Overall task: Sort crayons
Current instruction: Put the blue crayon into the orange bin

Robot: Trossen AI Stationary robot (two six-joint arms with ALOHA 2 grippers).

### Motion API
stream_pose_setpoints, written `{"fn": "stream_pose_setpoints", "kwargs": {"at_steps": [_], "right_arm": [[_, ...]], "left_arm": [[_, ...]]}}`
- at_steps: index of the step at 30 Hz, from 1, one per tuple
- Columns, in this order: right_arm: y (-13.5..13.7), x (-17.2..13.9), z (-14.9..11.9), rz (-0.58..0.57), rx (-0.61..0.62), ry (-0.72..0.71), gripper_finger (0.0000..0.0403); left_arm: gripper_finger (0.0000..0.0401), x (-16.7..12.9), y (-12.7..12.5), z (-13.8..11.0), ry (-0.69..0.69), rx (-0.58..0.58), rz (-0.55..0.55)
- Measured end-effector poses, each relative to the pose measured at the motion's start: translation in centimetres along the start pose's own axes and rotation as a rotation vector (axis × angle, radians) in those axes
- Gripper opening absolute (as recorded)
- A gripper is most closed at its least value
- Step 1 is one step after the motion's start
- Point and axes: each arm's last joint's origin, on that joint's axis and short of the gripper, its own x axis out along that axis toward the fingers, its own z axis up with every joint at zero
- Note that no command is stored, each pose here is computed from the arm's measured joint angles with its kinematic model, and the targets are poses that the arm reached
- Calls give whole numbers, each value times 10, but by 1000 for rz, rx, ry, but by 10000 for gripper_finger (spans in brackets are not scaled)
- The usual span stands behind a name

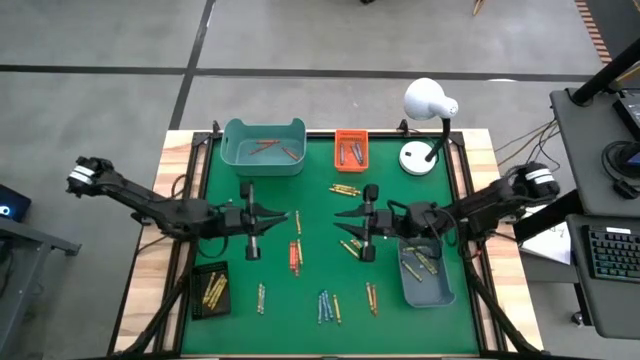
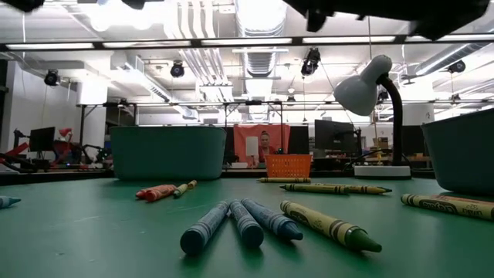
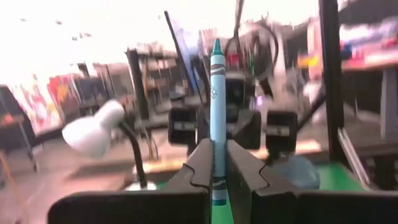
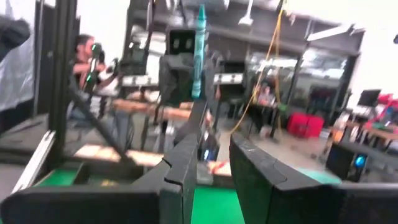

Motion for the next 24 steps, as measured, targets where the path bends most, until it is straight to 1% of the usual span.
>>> {"fn": "stream_pose_setpoints", "kwargs": {"at_steps": [6,8,10,12,15,19,22,24], "right_arm": [[2,34,4,-31,-51,-53,84],[1,47,7,-44,-49,-72,84],[-2,57,11,-56,-22,-83,84],[-6,67,14,-42,5,-84,85],[-11,81,18,26,48,-15,98],[-17,97,25,118,83,66,129],[-16,107,29,148,82,81,155],[-16,111,31,148,82,72,171]], "left_arm": [[0,-11,2,-21,-206,-53,48],[0,-13,0,-29,-243,-67,46],[0,-13,-1,-33,-273,-77,42],[0,-13,-2,-38,-275,-79,43],[0,-10,-5,-44,-259,-71,40],[0,-3,-8,-47,-247,-70,46],[0,0,-9,-49,-235,-63,49],[0,1,-9,-51,-230,-61,52]]}}
